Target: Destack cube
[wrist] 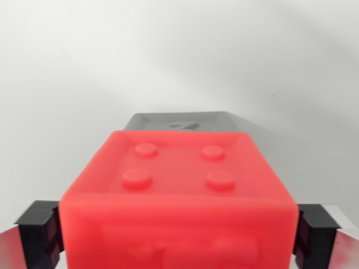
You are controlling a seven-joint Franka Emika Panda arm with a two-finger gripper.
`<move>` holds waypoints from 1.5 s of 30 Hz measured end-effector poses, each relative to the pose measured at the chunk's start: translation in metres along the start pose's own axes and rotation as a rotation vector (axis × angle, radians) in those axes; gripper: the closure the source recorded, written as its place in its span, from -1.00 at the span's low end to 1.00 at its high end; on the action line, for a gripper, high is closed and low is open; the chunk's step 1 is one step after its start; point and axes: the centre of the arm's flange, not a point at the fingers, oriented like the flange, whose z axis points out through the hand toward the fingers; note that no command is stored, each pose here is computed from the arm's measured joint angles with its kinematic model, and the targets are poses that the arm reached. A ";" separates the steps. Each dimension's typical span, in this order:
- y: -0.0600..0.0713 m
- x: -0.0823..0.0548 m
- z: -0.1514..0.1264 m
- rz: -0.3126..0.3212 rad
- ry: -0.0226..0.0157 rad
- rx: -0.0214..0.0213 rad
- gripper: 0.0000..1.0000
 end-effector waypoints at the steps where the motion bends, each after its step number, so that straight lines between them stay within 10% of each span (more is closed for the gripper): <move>1: 0.000 0.000 0.000 0.000 0.0000 0.0000 1.00; 45: 0.000 0.001 -0.025 0.000 0.0041 0.0035 1.00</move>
